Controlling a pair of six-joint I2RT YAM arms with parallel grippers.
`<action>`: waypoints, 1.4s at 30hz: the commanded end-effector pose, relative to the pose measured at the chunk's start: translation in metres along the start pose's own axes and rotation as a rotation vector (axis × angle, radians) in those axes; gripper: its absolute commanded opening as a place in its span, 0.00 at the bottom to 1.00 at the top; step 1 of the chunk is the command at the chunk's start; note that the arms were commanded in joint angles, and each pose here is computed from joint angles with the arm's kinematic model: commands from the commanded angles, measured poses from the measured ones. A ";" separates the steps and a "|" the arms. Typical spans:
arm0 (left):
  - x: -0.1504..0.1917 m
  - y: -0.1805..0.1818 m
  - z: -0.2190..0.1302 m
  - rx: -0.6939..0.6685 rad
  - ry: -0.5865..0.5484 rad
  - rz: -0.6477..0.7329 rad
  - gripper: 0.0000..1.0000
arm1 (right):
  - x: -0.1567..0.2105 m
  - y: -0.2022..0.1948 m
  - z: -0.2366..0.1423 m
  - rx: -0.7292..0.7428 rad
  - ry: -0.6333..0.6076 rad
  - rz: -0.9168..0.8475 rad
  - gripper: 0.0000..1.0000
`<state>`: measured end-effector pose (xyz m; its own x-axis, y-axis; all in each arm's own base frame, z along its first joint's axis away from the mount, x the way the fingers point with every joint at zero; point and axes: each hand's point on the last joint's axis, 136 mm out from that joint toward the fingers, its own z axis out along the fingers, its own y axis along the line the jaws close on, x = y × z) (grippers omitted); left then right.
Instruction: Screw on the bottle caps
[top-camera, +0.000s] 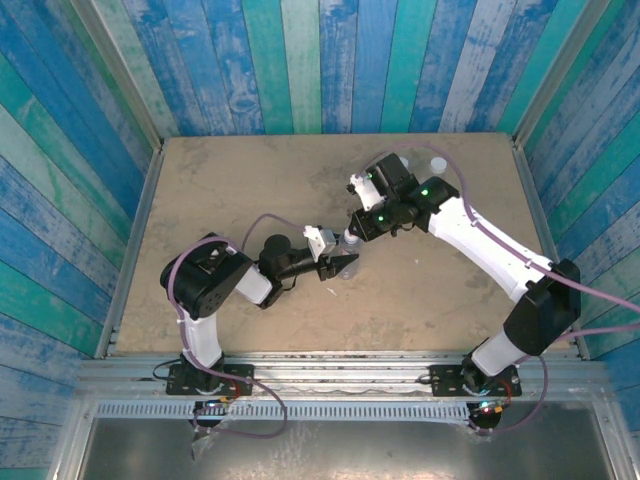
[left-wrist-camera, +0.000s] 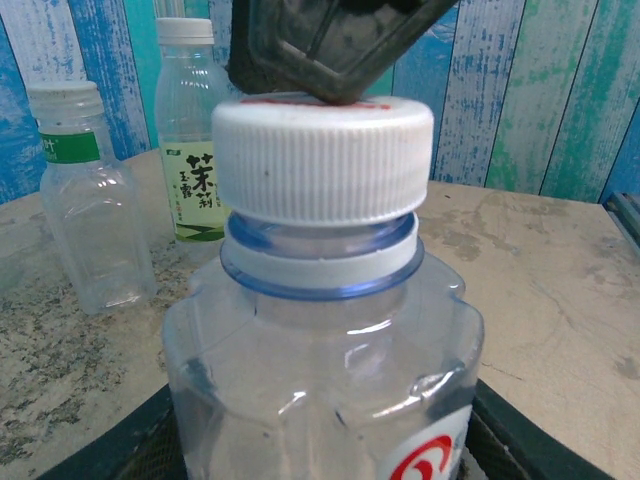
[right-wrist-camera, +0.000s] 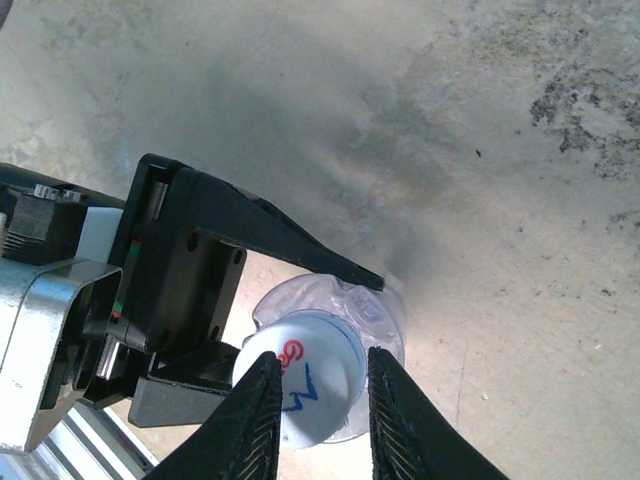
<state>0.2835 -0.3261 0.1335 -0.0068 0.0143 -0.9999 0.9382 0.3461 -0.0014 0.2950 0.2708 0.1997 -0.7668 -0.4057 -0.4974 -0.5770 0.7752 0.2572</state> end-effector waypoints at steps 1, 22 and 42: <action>0.032 0.001 -0.001 -0.003 0.085 -0.062 0.56 | 0.029 -0.008 0.018 0.003 0.112 0.021 0.25; 0.035 0.007 0.003 -0.011 0.102 -0.102 0.53 | 0.025 -0.004 -0.022 -0.160 -0.091 0.072 0.33; 0.030 0.007 0.001 -0.021 0.094 -0.104 0.51 | 0.027 0.002 -0.003 -0.280 -0.045 0.093 0.20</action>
<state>0.2884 -0.3296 0.1327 -0.0389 0.0016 -0.9992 0.9401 0.3389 -0.0361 0.2974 0.2623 0.1963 -0.7856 -0.2947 -0.5440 -0.5762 0.6689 0.4697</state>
